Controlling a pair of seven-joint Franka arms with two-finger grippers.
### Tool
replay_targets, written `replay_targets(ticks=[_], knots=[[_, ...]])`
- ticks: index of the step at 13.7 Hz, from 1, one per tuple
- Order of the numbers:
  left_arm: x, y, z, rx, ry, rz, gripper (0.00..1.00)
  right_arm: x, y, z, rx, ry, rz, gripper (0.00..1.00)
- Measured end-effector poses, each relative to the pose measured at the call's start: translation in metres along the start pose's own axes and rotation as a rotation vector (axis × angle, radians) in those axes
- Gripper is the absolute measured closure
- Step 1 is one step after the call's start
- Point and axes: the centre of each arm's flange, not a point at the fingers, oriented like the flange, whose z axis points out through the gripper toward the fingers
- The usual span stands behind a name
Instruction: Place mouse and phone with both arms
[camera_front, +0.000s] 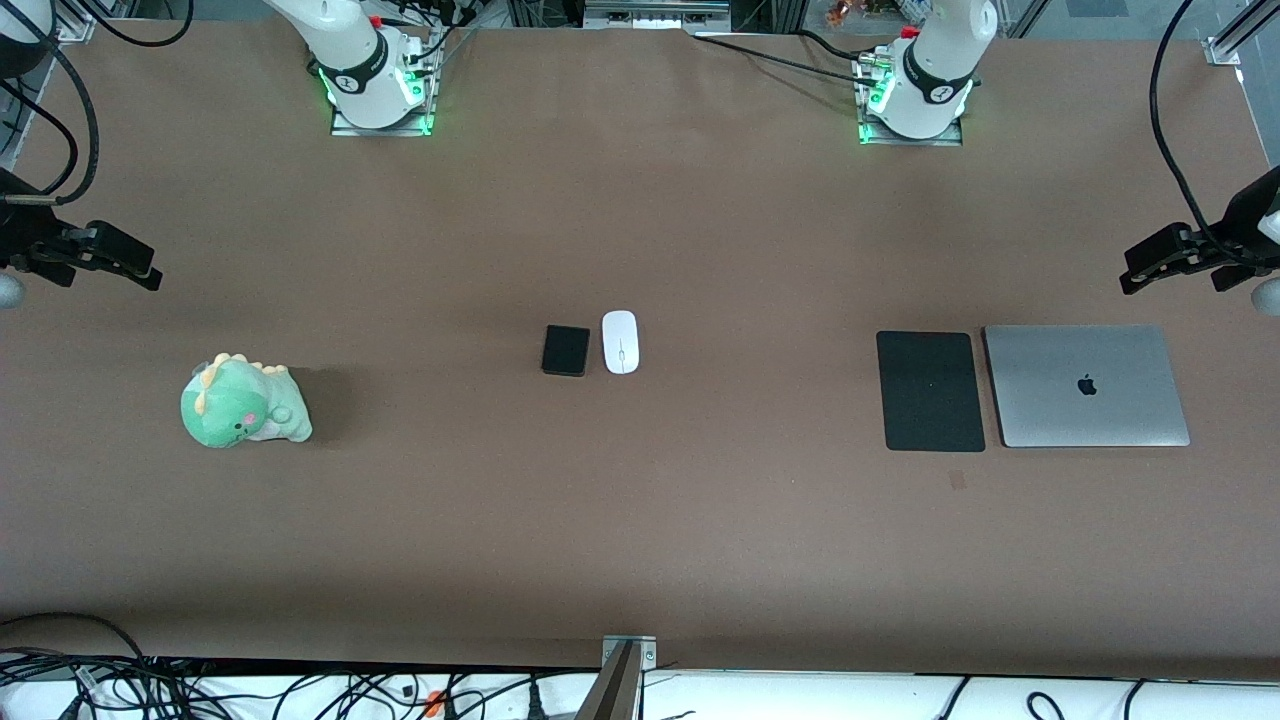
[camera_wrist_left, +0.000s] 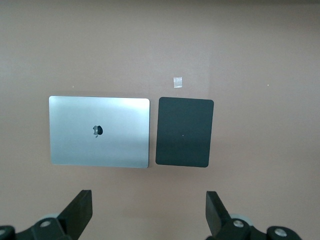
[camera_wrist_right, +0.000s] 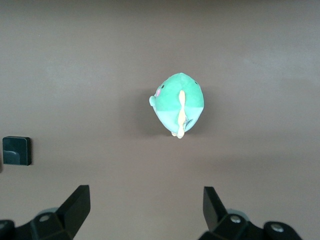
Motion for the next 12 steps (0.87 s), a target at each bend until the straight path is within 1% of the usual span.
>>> replay_targets(ticks=[12], knots=[[-0.0001,0.0051,-0.0002,-0.001,0.0,0.009,0.0,0.0002,0.0,0.0005,0.0,-0.001,0.0,0.0]])
